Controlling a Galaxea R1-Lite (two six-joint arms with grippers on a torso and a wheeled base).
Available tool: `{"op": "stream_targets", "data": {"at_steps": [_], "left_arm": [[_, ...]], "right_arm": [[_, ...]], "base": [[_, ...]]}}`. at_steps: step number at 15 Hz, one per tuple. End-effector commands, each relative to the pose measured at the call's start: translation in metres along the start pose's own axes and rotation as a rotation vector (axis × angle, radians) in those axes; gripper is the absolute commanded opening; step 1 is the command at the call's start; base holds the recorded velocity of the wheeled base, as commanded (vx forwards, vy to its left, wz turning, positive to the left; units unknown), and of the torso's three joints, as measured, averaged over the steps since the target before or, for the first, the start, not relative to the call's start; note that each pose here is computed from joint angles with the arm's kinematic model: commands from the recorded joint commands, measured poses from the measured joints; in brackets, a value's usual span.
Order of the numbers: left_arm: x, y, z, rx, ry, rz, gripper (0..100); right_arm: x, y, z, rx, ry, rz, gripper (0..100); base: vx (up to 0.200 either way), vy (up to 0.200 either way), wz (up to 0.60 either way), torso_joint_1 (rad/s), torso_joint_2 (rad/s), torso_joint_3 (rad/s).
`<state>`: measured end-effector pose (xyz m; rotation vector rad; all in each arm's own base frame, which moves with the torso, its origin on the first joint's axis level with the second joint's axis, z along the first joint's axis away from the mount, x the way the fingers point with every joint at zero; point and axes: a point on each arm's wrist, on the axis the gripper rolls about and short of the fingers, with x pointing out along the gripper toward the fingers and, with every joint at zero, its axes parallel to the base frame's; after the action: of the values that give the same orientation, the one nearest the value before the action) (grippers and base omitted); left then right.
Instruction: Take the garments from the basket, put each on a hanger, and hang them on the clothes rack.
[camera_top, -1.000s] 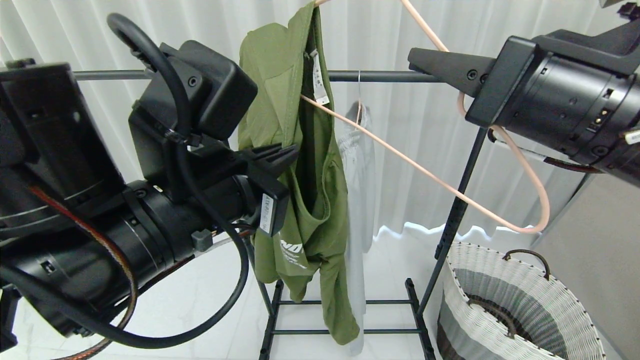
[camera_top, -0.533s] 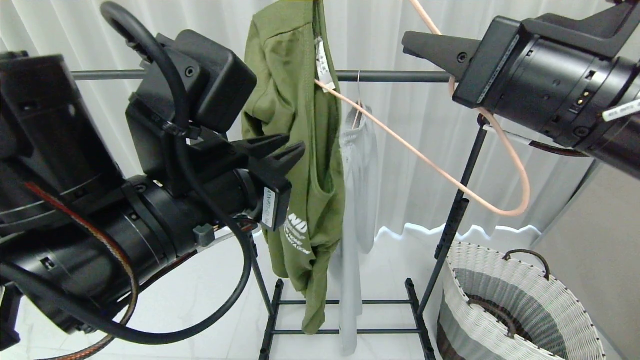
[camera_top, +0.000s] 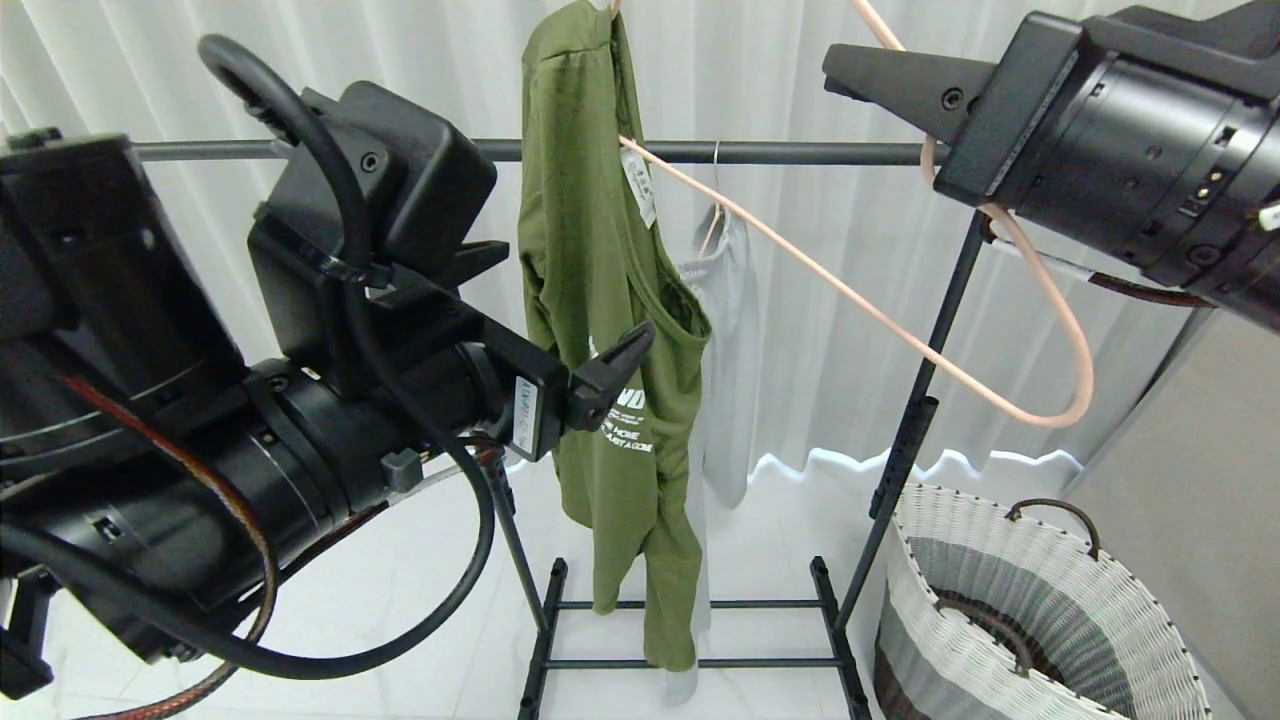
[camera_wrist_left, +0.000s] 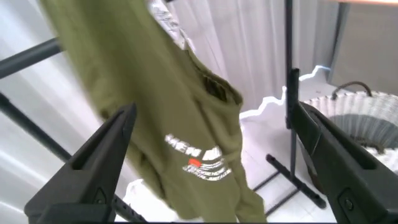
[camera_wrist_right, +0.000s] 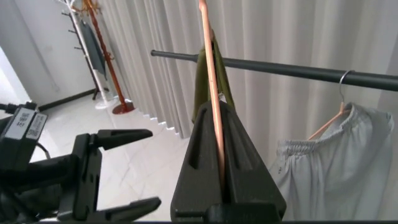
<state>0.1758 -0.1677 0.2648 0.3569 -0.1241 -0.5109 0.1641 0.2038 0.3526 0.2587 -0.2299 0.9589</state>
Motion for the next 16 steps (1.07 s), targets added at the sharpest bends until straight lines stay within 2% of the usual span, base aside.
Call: {"op": "stream_targets", "data": {"at_steps": [1,3,4,5,7,9,12,16], "left_arm": [[0.002,0.015,-0.009,0.023,0.017,0.067,100],[-0.004,0.028,-0.02,0.144,0.028,0.061,100],[-0.008,0.034,-0.021,0.168,-0.008,0.02,100],[-0.011,0.042,-0.02,0.174,-0.045,-0.015,100],[-0.013,0.053,-0.02,0.179,-0.068,-0.024,100],[-0.013,0.061,-0.013,0.183,-0.109,-0.034,100],[-0.013,0.06,-0.014,0.185,-0.134,-0.092,100],[-0.008,0.055,-0.019,0.183,-0.139,-0.157,100]], "right_arm": [[-0.008,0.001,0.006,-0.015,-0.004,0.004,0],[-0.021,-0.002,0.012,-0.02,0.029,-0.001,0],[-0.03,-0.004,0.014,-0.028,0.046,0.016,0],[-0.041,-0.008,0.015,-0.038,0.069,0.033,0],[-0.058,-0.011,0.014,-0.056,0.104,0.061,0],[-0.079,-0.009,0.004,-0.068,0.165,0.09,0],[-0.094,-0.007,-0.007,-0.085,0.204,0.134,0],[-0.112,0.005,-0.011,-0.079,0.237,0.189,0]], "base": [[0.0,0.0,0.0,0.0,0.0,0.0],[0.0,0.0,0.0,0.0,0.0,0.0],[0.0,0.0,0.0,0.0,0.0,0.0],[0.0,0.0,0.0,0.0,0.0,0.0],[0.0,0.0,0.0,0.0,0.0,0.0],[0.0,0.0,0.0,0.0,0.0,0.0],[0.0,0.0,0.0,0.0,0.0,0.0],[0.0,0.0,0.0,0.0,0.0,0.0]]}}
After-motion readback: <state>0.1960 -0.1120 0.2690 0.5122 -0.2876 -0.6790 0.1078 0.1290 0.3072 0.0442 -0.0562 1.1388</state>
